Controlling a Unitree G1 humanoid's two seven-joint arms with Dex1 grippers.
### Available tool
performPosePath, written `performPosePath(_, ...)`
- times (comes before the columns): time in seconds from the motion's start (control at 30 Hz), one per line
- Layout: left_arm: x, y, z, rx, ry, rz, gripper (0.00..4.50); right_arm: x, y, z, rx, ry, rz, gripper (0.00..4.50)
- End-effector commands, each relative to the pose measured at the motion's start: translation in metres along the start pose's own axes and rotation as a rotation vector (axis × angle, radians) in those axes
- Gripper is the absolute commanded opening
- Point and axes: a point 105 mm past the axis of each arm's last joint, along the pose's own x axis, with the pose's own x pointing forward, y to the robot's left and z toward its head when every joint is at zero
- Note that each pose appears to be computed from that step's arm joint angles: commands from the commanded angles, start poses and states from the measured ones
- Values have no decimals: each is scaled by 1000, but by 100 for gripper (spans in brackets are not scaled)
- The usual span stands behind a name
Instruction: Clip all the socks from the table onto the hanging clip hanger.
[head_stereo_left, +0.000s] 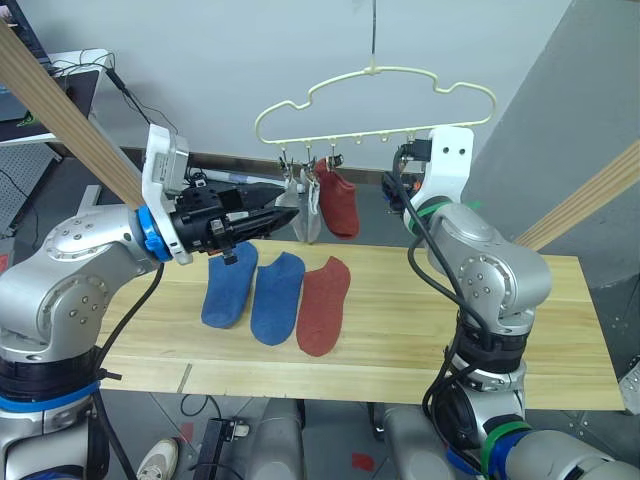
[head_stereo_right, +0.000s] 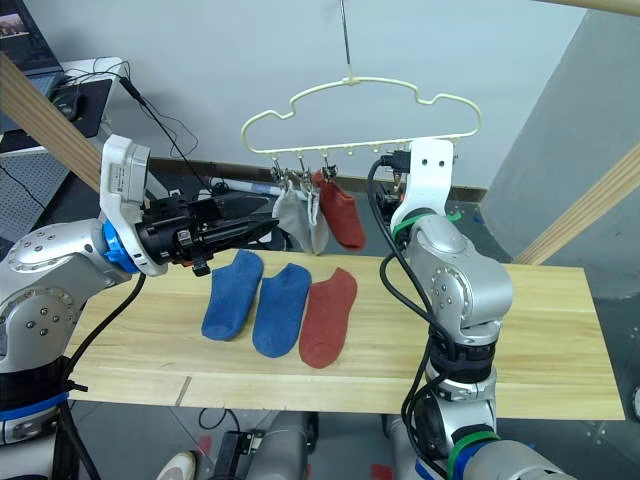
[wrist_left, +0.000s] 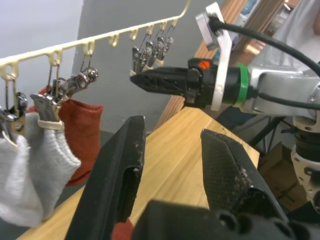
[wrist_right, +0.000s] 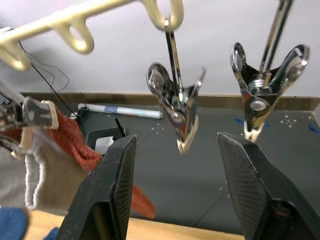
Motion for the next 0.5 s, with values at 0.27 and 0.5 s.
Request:
performPosePath(0.27, 0, -5, 9, 36, -28, 1, 207, 8, 6, 24, 6, -74, 19, 265)
performPosePath(0.5, 0, -5, 10, 37, -31, 11, 207, 15, 6, 32, -3, -98, 24, 265)
